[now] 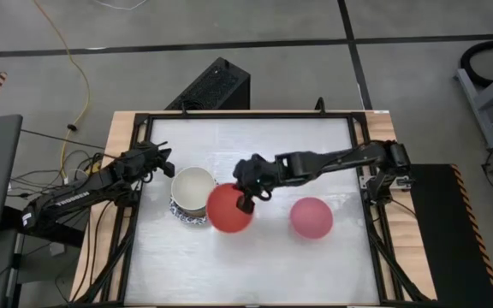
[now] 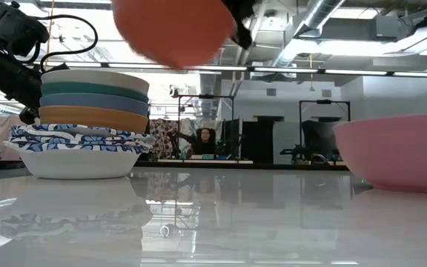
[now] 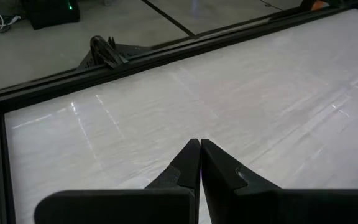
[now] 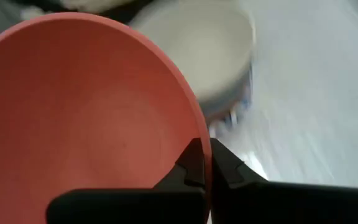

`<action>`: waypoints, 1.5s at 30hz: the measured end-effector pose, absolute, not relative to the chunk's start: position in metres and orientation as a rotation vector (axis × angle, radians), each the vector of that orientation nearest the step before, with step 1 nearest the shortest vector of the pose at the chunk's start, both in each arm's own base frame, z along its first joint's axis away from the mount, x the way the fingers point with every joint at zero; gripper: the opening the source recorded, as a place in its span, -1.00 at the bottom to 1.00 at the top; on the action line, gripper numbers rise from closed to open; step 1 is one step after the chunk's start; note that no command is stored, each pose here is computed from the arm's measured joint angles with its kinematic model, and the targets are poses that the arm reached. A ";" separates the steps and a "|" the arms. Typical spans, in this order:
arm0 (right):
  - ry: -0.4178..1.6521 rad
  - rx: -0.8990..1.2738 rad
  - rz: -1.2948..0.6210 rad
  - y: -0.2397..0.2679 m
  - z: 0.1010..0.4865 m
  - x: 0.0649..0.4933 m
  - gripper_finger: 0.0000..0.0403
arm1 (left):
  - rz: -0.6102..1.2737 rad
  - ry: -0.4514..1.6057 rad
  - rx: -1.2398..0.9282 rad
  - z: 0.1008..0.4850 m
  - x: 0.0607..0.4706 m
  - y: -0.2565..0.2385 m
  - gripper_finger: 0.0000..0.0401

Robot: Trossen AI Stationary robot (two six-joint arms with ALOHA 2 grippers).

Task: Nest bowls inside each other
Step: Stack the orange bowl on top of the white bowl

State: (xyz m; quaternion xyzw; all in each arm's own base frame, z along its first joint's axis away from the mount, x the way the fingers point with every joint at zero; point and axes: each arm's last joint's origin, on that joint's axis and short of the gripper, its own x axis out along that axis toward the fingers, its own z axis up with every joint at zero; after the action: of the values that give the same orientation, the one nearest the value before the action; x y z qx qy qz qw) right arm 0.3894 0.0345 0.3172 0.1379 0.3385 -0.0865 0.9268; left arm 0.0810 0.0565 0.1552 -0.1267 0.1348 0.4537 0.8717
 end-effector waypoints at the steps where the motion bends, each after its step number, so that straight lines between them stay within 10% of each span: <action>1: 0.662 0.278 -0.170 0.034 0.326 0.391 -0.95 | 0.948 0.282 -0.265 0.155 0.081 0.056 -1.00; 21: 0.277 0.209 -0.127 -0.025 0.358 0.438 -0.95 | 0.955 0.282 -0.263 0.155 0.081 0.057 -1.00; 45: 0.583 0.184 -0.116 -0.052 0.311 0.506 -0.95 | 0.955 0.282 -0.262 0.155 0.081 0.057 -1.00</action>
State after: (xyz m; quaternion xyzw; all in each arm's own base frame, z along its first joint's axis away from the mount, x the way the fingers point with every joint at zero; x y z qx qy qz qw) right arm 0.5056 -0.0516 0.3113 0.0903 0.2868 -0.0572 0.9520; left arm 0.0808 0.0566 0.1551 -0.1255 0.1349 0.4567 0.8704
